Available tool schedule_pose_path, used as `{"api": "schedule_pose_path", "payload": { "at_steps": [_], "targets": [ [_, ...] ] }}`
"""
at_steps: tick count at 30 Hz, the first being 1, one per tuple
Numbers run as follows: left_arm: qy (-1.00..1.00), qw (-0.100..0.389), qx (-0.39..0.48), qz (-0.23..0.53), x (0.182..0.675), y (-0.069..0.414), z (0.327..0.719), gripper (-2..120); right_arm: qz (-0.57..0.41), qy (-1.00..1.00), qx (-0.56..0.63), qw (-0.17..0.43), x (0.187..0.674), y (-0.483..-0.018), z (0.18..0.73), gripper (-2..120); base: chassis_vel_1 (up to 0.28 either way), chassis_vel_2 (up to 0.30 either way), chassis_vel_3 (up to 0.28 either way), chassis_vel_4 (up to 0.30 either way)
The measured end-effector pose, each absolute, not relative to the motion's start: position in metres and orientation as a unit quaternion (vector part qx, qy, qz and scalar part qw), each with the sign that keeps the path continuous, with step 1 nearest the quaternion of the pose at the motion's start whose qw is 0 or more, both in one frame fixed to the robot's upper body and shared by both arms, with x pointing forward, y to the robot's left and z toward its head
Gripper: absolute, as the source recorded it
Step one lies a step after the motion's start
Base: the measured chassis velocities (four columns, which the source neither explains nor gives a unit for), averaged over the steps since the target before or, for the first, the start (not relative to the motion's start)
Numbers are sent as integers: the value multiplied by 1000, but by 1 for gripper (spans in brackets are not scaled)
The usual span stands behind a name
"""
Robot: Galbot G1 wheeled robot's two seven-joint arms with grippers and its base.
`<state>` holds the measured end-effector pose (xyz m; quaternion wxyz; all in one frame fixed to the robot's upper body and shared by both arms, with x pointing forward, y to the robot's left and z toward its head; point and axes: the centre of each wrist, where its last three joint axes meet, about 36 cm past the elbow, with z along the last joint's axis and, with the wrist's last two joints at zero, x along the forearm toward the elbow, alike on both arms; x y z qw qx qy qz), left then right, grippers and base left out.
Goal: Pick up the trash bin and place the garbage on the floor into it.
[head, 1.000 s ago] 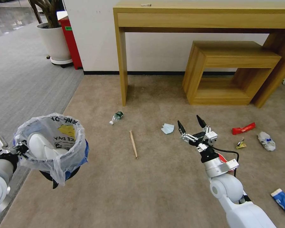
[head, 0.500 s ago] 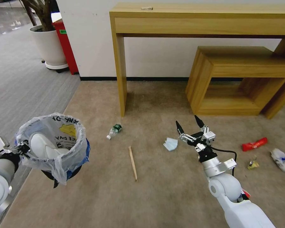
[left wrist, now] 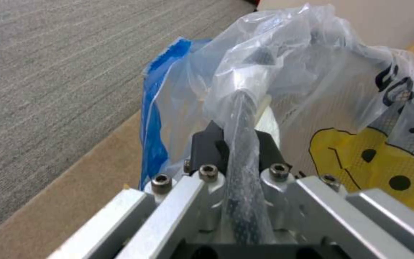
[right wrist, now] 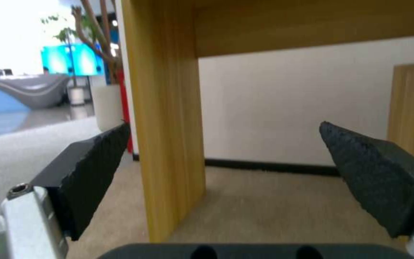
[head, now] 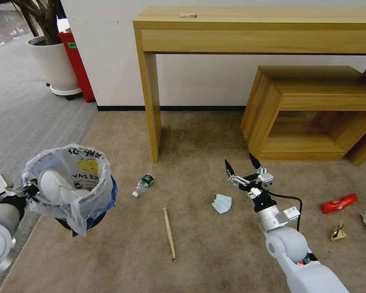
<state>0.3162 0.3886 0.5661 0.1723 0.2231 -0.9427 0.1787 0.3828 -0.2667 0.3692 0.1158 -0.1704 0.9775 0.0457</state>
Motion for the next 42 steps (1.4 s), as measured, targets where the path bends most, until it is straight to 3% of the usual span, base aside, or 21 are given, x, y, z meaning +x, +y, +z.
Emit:
{"api": "schedule_pose_path", "payload": {
  "at_steps": [6, 10, 13, 22, 42],
  "targets": [
    [-943, 171, 221, 178, 314, 387, 567, 2, 15, 984, -166, 66, 381, -261, 370, 100, 0, 0, 0, 0],
    [-944, 171, 221, 176, 313, 385, 567, 2, -1, 985, -173, -1, 381, -254, 372, 100, 0, 0, 0, 0],
    [-945, 171, 219, 174, 313, 381, 566, 2, -18, 979, -184, -86, 380, -237, 371, 100, 0, 0, 0, 0],
    [-946, 166, 219, 174, 311, 376, 569, 2, -24, 952, -208, -225, 383, -185, 367, 100, 0, 0, 0, 0],
    [-944, 168, 223, 177, 315, 380, 566, 2, 44, 900, -263, -345, 392, -52, 310, 100, 0, 0, 0, 0]
  ]
}}
